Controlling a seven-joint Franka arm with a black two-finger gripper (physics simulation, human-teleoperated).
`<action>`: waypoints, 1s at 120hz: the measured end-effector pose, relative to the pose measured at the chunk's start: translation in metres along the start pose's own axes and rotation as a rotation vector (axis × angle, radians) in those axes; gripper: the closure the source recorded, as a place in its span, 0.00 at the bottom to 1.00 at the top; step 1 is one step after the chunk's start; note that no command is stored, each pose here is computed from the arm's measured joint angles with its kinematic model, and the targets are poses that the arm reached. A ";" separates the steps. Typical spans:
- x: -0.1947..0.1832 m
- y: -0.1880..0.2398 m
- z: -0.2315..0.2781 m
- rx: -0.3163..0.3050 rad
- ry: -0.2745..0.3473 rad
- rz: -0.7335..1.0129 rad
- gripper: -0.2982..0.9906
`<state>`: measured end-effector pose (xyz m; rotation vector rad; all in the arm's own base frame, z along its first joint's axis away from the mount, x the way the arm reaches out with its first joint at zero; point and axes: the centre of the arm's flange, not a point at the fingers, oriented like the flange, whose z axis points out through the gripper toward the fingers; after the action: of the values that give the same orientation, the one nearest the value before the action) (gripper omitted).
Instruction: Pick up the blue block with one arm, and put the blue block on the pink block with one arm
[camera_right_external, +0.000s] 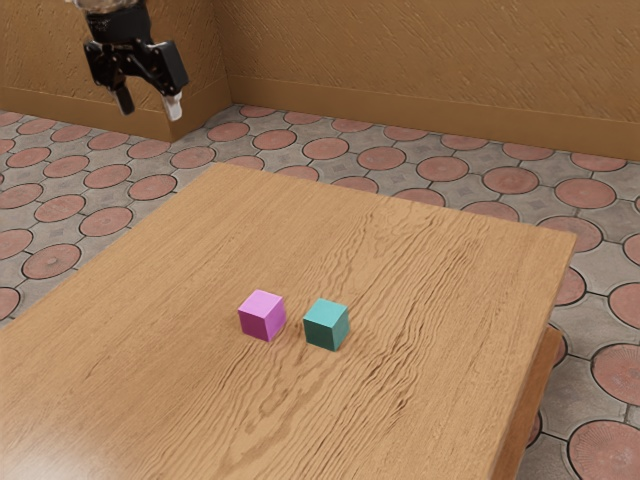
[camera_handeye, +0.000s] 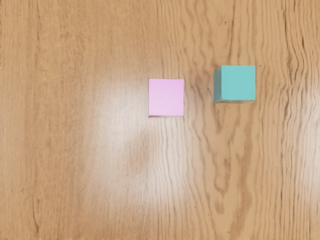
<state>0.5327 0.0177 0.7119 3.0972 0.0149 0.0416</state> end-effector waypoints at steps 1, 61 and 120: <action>0.000 0.000 0.001 0.001 -0.001 -0.001 0.23; 0.063 0.107 0.317 -0.002 -0.112 0.029 0.24; 0.090 0.147 0.381 0.023 0.058 -0.006 0.24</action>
<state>0.6344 -0.1447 0.3401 3.1178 0.0263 0.1318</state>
